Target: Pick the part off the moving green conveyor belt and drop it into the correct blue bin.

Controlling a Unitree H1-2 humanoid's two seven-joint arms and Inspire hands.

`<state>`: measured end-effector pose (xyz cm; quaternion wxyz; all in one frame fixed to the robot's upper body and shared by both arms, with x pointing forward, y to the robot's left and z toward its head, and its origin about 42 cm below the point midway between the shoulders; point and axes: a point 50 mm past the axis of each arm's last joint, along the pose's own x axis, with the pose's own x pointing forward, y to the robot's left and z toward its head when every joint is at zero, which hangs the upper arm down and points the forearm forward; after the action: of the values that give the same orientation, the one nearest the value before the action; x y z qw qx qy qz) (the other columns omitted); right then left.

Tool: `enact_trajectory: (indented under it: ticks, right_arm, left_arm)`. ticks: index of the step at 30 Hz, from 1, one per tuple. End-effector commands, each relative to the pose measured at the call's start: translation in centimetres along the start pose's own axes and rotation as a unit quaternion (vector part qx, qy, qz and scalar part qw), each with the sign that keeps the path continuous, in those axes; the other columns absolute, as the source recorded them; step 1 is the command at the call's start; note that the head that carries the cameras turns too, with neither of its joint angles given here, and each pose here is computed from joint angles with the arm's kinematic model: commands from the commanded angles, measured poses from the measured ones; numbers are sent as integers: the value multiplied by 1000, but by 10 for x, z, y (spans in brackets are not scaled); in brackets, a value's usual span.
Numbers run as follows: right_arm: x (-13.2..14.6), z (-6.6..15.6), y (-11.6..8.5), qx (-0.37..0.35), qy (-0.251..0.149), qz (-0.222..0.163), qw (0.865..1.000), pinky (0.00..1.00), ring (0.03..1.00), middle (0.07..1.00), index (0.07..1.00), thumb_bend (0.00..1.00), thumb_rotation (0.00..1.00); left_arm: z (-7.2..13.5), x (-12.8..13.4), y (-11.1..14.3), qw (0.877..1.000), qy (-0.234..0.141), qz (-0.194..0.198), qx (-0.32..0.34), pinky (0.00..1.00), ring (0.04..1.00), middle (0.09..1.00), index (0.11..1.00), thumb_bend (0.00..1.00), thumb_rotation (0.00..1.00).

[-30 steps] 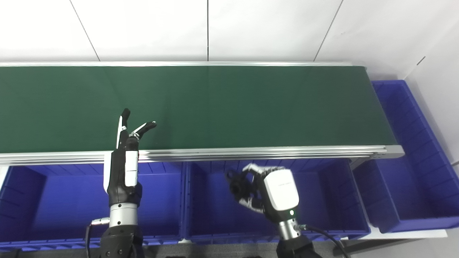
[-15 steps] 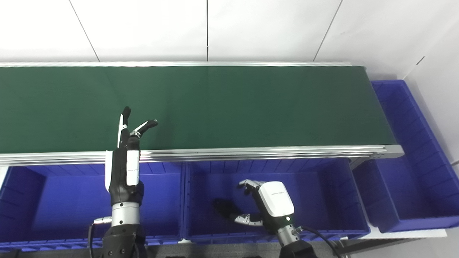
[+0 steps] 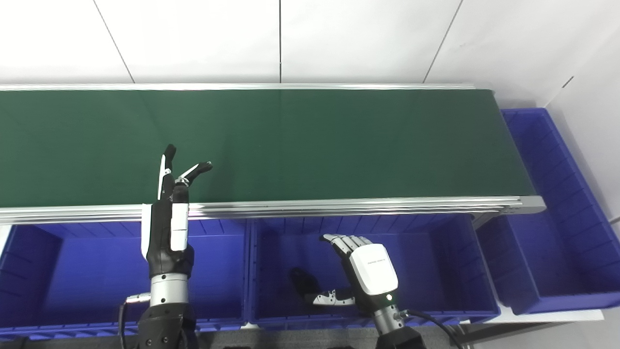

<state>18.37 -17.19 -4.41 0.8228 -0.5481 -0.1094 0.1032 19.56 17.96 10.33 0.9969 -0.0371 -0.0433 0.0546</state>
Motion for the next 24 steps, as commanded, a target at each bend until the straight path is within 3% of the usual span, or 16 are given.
enact_trajectory:
  ticks: [1,3,4,5,7,10,12,16,18,20,24]
  right_arm:
    - [9,5,-11,16,-16,-46,999,594,653,712,733,1000,627]
    - [12,12,-24,42,-29,-77,996,569,628,692,726,979,620]
    - [15,22,-40,62,-37,-119,990,556,615,683,723,965,614]
    - [17,29,-52,74,-43,-148,985,517,597,695,737,880,682]
    - [21,48,-79,110,-37,-224,968,486,594,721,772,782,745]
    - [17,68,-117,197,-11,-292,936,445,567,744,790,735,776]
    - [13,76,-134,245,-2,-325,913,440,563,720,754,695,779]
    - [2,79,-141,317,22,-334,888,508,625,754,763,680,863]
    - [0,76,-134,357,35,-326,875,535,650,771,771,702,866]
    - [0,71,-123,410,49,-319,853,589,692,788,785,715,866]
    - [-3,65,-107,477,62,-288,828,739,815,857,853,728,938]
  left_arm:
    - [7,0,-2,1000,-29,0,2,1000,859,745,1000,574,981]
    - [6,-3,-3,1000,-29,0,5,1000,873,752,1000,576,992]
    - [6,-5,-4,1000,-31,3,1,1000,880,755,1000,577,997]
    - [5,-6,-4,999,-32,5,-1,1000,872,742,1000,539,987]
    - [5,-10,-5,999,-41,3,8,1000,854,739,1000,520,992]
    - [4,-14,-5,998,-62,-7,31,1000,847,744,1000,567,974]
    - [3,-16,-4,997,-70,-9,36,1000,855,747,1000,598,958]
    - [-2,-19,0,996,-75,-11,47,1000,865,754,1000,584,971]
    - [-6,-21,3,996,-74,-11,54,1000,863,754,1000,592,975]
    - [-11,-23,6,995,-77,-13,60,1000,873,771,1000,593,990]
    - [-18,-23,12,994,-86,-13,73,925,920,907,998,597,1000]
